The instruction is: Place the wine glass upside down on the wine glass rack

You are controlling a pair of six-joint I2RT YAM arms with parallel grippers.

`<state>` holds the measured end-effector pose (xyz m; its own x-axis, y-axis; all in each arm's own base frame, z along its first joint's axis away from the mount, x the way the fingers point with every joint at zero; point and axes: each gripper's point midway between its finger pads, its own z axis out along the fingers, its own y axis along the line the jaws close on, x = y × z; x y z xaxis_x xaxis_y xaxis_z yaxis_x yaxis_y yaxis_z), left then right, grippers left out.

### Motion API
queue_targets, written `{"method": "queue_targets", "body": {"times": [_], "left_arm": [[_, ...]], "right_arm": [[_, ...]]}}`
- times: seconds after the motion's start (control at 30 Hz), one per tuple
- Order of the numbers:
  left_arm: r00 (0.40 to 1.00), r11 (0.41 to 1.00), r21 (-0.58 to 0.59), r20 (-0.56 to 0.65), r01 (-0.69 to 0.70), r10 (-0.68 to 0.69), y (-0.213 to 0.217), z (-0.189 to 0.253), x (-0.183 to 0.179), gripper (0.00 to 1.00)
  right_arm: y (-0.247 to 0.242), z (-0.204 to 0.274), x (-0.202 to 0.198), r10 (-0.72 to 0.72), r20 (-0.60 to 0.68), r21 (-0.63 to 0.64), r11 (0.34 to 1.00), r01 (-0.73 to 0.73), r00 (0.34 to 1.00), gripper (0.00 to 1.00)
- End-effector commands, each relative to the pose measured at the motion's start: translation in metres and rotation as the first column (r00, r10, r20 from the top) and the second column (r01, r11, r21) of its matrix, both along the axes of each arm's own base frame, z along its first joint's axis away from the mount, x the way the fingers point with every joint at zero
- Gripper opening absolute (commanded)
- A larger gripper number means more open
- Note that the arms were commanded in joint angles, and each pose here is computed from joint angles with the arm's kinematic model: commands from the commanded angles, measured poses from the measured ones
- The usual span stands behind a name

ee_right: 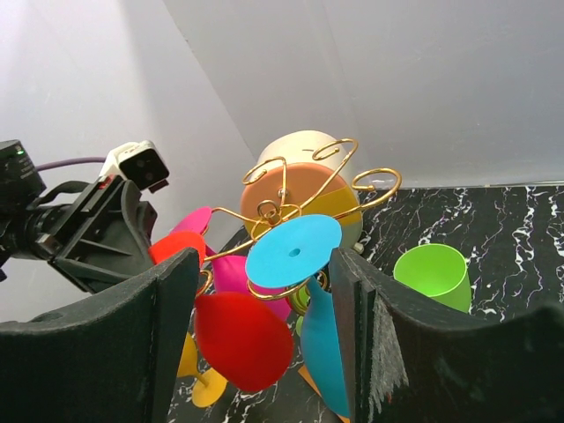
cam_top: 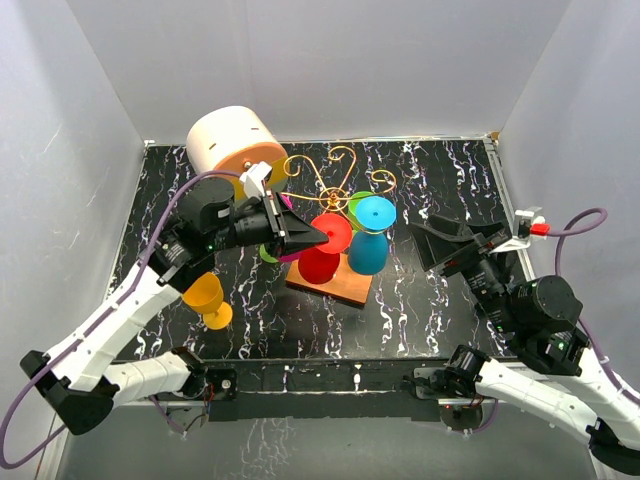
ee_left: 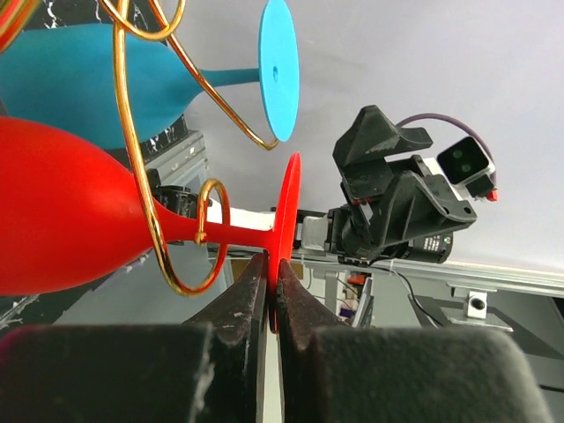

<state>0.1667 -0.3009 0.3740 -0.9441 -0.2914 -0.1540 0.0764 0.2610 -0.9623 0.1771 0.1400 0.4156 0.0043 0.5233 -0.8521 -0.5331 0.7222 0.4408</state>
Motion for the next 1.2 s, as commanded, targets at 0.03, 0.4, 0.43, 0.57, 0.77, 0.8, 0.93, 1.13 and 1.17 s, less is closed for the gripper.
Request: {"method": "queue_targets", "body": {"times": [0.03, 0.4, 0.43, 0.57, 0.77, 0.8, 0.93, 1.13, 1.17], "left_arm": [[0.994, 0.999, -0.006, 0.102, 0.039, -0.039, -0.003, 0.024, 0.0, 0.0], [0.992, 0.998, 0.053, 0.125, 0.014, -0.02, -0.003, 0.023, 0.01, 0.36], [0.992, 0.998, 0.058, 0.129, 0.012, -0.019, -0.003, 0.023, 0.011, 0.37], [0.99, 0.996, 0.087, 0.137, 0.01, -0.022, -0.003, 0.022, 0.013, 0.4], [0.985, 0.979, 0.204, 0.173, -0.023, -0.013, 0.006, 0.011, 0.02, 0.44], [0.985, 0.975, 0.219, 0.17, -0.02, -0.018, 0.007, 0.009, 0.019, 0.44], [0.983, 0.97, 0.241, 0.179, -0.007, -0.037, 0.007, 0.007, 0.019, 0.44], [0.977, 0.954, 0.298, 0.214, -0.04, -0.026, 0.014, 0.007, 0.025, 0.44], [0.975, 0.954, 0.297, 0.219, -0.043, -0.025, 0.014, 0.008, 0.026, 0.44]], "right_arm": [[-0.007, 0.006, -0.002, -0.014, 0.02, 0.034, 0.999, 0.013, 1.0, 0.6], [-0.013, 0.005, -0.006, -0.018, 0.025, 0.045, 0.999, 0.017, 1.0, 0.61], [-0.013, 0.005, -0.006, -0.017, 0.025, 0.044, 0.999, 0.016, 1.0, 0.61], [-0.013, 0.004, -0.006, -0.018, 0.026, 0.046, 0.999, 0.017, 1.0, 0.61], [-0.013, 0.005, -0.006, -0.02, 0.03, 0.043, 0.999, 0.018, 0.999, 0.61], [-0.013, 0.005, -0.005, -0.021, 0.029, 0.043, 0.999, 0.019, 0.999, 0.61], [-0.014, 0.005, -0.005, -0.022, 0.03, 0.046, 0.999, 0.021, 0.999, 0.61], [-0.015, 0.004, -0.006, -0.022, 0.029, 0.048, 0.999, 0.02, 0.999, 0.62], [-0.015, 0.004, -0.006, -0.023, 0.029, 0.048, 0.999, 0.021, 0.999, 0.62]]}}
